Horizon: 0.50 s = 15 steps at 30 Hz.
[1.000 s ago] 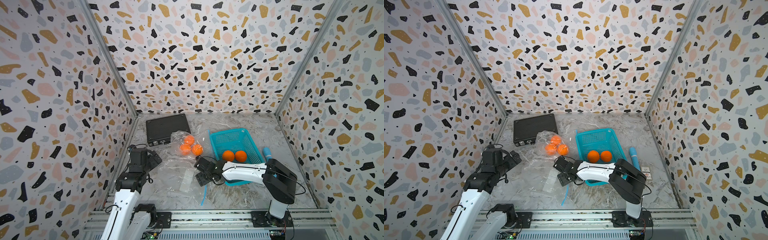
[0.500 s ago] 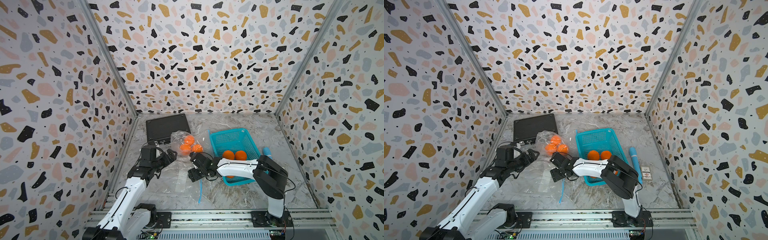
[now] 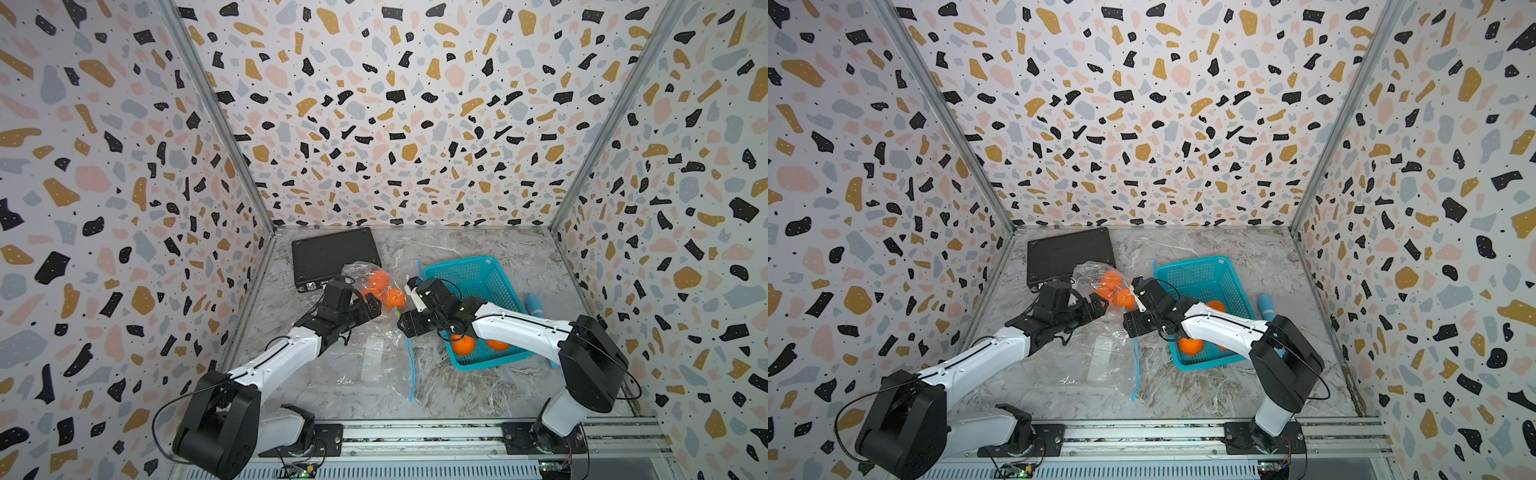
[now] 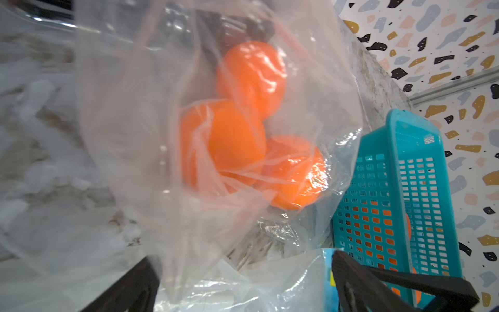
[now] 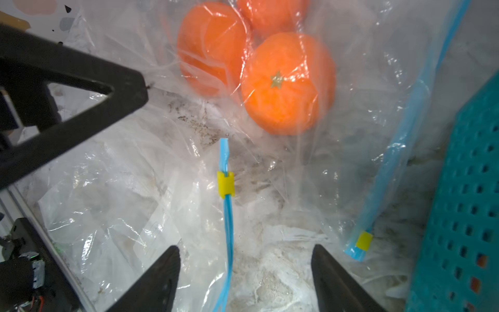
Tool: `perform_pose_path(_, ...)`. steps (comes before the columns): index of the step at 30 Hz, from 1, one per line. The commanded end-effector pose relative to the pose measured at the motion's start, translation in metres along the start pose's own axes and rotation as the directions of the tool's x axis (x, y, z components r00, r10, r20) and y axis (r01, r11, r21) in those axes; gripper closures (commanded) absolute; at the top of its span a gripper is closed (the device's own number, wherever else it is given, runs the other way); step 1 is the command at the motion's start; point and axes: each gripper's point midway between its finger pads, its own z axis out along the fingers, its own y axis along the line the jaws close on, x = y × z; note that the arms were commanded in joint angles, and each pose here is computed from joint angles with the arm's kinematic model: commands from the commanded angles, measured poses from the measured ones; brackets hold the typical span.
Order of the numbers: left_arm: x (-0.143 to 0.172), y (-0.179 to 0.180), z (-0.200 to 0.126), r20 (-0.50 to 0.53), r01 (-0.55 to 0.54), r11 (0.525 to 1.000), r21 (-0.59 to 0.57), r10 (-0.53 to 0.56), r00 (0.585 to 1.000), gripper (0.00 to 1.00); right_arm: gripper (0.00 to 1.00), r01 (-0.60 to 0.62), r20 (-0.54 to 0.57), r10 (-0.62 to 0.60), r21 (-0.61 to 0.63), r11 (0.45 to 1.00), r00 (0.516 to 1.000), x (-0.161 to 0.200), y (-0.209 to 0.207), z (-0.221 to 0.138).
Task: Open the zip-top bag and take out the orange
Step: Adjust the basket at the center of the board.
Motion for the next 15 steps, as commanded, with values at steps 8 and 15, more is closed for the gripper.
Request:
perform_pose_path(8, -0.007, -0.062, -0.017, 0.171, -0.025, 0.986, 0.163, -0.003, 0.985, 0.01, 0.22, 0.005, 0.012, -0.006, 0.101, 0.995, 1.0, -0.02, -0.039, -0.006)
perform_pose_path(15, -0.007, -0.043, -0.037, 0.285, 0.002, 0.994, 0.112, -0.034, 0.958, 0.0, 0.23, 0.019, 0.033, -0.019, -0.015, 1.0, 0.999, -0.028, -0.024, -0.016)
